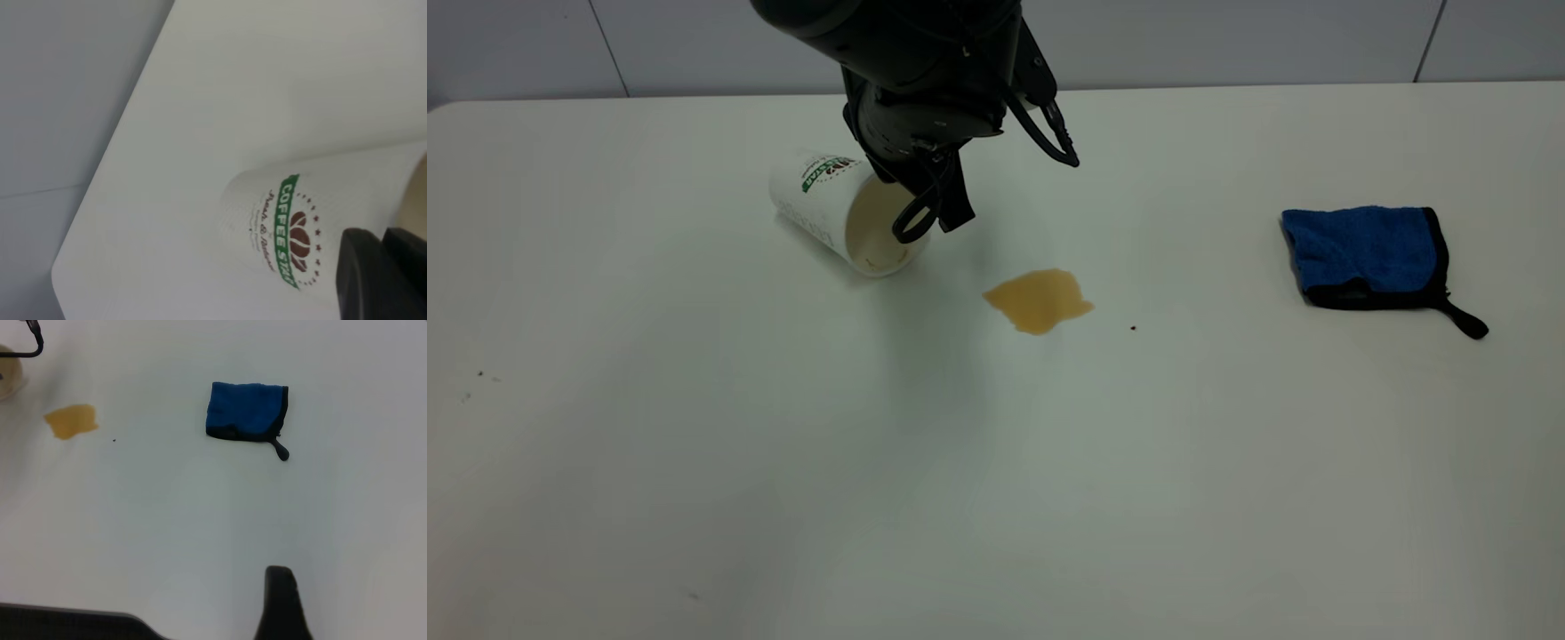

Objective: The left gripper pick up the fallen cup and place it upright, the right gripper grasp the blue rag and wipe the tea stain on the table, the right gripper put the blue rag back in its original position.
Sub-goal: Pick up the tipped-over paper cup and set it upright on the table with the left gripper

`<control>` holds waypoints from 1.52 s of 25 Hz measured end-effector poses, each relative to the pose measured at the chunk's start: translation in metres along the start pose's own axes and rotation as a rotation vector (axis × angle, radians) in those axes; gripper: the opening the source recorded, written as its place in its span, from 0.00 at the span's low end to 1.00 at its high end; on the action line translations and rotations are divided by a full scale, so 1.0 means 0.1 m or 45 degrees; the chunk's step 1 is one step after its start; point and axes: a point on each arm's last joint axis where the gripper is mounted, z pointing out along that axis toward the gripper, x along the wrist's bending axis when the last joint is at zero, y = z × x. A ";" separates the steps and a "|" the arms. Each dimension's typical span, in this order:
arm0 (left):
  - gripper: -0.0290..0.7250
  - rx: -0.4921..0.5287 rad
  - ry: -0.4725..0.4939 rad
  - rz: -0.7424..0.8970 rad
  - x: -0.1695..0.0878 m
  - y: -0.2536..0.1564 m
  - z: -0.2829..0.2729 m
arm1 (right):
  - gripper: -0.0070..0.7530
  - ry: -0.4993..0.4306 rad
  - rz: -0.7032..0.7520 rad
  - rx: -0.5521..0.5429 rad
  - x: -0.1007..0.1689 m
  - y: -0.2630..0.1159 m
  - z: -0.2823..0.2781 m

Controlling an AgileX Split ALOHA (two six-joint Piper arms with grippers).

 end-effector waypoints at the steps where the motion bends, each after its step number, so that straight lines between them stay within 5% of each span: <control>1: 0.18 -0.007 -0.007 0.014 -0.02 0.01 -0.01 | 0.77 0.000 0.000 0.000 0.00 0.00 0.00; 10: 0.68 0.051 0.015 0.052 -0.11 -0.04 0.02 | 0.77 0.000 0.000 0.000 0.00 0.00 0.00; 25: 0.73 0.117 0.033 0.065 0.04 -0.31 0.46 | 0.77 0.000 0.000 0.000 0.00 0.00 0.00; 29: 0.64 0.085 0.011 0.026 0.06 -0.33 0.52 | 0.77 0.000 0.000 0.000 0.00 0.00 0.00; 35: 0.19 0.073 0.048 0.046 0.12 -0.34 0.55 | 0.77 0.000 0.000 0.000 0.00 0.00 0.00; 38: 0.08 0.067 0.074 0.027 0.21 -0.30 0.49 | 0.77 0.000 0.000 0.000 0.00 0.00 0.00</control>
